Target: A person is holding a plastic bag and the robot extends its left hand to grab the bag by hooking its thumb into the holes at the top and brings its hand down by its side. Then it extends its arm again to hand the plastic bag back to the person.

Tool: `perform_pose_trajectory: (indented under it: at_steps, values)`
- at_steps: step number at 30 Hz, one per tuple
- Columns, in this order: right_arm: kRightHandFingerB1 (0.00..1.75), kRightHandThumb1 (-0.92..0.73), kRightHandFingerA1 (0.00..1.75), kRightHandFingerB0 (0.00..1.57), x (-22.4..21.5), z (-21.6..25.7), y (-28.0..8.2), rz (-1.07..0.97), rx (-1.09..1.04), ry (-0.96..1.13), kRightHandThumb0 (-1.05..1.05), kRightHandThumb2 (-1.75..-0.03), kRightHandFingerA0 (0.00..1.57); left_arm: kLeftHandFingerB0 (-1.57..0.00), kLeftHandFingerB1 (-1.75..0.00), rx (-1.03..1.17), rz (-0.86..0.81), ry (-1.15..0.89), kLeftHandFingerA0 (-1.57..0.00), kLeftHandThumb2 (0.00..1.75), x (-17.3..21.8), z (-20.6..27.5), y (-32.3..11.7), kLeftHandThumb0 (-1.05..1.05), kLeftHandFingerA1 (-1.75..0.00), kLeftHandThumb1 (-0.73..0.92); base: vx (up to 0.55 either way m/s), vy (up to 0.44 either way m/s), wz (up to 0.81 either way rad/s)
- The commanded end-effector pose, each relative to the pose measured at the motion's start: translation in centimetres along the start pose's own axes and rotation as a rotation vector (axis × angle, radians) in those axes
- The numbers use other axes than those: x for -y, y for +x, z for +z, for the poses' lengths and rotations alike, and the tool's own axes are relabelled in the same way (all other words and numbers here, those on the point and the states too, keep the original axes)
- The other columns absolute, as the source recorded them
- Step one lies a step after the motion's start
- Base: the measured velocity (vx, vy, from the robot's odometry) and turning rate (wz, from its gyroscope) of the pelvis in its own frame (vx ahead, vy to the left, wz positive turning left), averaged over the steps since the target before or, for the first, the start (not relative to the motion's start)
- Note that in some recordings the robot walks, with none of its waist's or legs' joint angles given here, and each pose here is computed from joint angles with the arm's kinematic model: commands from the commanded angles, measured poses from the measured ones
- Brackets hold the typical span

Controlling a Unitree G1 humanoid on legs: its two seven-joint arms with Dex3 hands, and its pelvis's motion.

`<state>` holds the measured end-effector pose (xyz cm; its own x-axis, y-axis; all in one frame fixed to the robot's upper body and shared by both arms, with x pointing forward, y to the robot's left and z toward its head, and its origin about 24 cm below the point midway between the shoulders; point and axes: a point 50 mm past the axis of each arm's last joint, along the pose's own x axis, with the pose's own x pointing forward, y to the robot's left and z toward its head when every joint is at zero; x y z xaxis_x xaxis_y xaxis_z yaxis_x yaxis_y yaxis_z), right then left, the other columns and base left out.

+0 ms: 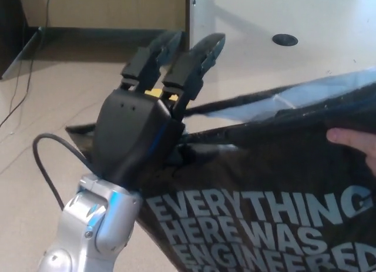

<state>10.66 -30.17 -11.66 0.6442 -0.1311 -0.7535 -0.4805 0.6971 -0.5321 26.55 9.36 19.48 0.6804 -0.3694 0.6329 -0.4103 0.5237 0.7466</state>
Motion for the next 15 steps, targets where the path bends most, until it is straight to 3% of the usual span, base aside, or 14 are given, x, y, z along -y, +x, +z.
perform_pose_trajectory:
  at_steps: [1, 2, 3, 4, 5, 6, 12, 13, 15]
  values:
    - [0.42, -0.67, 0.51, 0.64, 0.6, -0.2, -0.1, -0.011, -0.008, -0.021, -0.36, -0.61, 0.74, 0.00, -0.47, -0.051, -0.048, 0.094, 0.00, 0.81, 0.7, -1.2, -0.4, -0.33, -0.49, 0.19, 0.00, 0.000, 0.00]
    - [0.42, -0.67, 0.51, 0.64, 0.6, -0.2, -0.1, -0.012, -0.006, -0.023, -0.36, -0.61, 0.74, -0.16, -0.29, -0.051, -0.044, 0.103, -0.18, 0.55, 0.8, -1.3, -0.4, -0.59, -0.31, 0.44, 0.00, 0.000, 0.00]
    - [0.42, -0.67, 0.51, 0.64, 0.6, -0.2, -0.1, -0.014, -0.003, -0.025, -0.36, -0.61, 0.74, -0.16, -0.29, -0.050, -0.039, 0.116, -0.18, 0.55, 0.9, -1.5, -0.4, -0.59, -0.31, 0.44, 0.00, 0.000, 0.00]
    - [0.42, -0.67, 0.49, 0.64, 0.5, -0.2, -0.2, -0.016, 0.004, -0.023, -0.35, -0.61, 0.73, -0.06, -0.49, -0.048, -0.025, 0.136, -0.06, 0.84, 1.1, -1.7, -0.3, -0.30, -0.50, 0.23, 0.00, 0.000, 0.00]
    - [0.42, -0.68, 0.49, 0.64, 0.4, -0.2, -0.1, -0.014, 0.006, -0.022, -0.34, -0.60, 0.73, -0.09, -0.50, -0.047, -0.016, 0.140, -0.09, 0.85, 1.1, -1.8, -0.3, -0.28, -0.51, 0.24, 0.00, 0.000, 0.00]
    - [0.42, -0.67, 0.49, 0.63, 0.4, -0.1, -0.1, -0.012, 0.007, -0.023, -0.35, -0.60, 0.72, -0.19, -0.38, -0.044, 0.001, 0.143, -0.27, 0.70, 1.2, -1.9, -0.2, -0.59, -0.42, 0.41, 0.00, 0.000, 0.00]
    - [0.42, -0.65, 0.48, 0.58, 0.6, 0.8, 0.6, -0.019, 0.014, -0.003, -0.40, -0.63, 0.68, -0.31, -0.42, 0.010, 0.161, 0.140, -0.41, 0.74, 1.3, -2.2, 1.5, -0.54, -0.47, 0.47, 0.00, 0.000, 0.00]
    - [0.41, -0.66, 0.47, 0.58, 0.5, 0.7, 0.6, -0.016, 0.007, -0.004, -0.39, -0.61, 0.67, -0.40, -0.33, 0.018, 0.187, 0.126, -0.50, 0.57, 1.4, -2.2, 1.6, -0.45, -0.38, 0.54, 0.00, 0.000, 0.00]
    - [0.42, -0.66, 0.48, 0.61, 0.5, 0.7, 0.6, -0.013, 0.007, -0.010, -0.39, -0.63, 0.69, -0.42, -0.34, 0.038, 0.227, 0.091, -0.53, 0.57, 1.6, -1.8, 1.9, -0.45, -0.39, 0.55, 0.00, 0.000, 0.00]
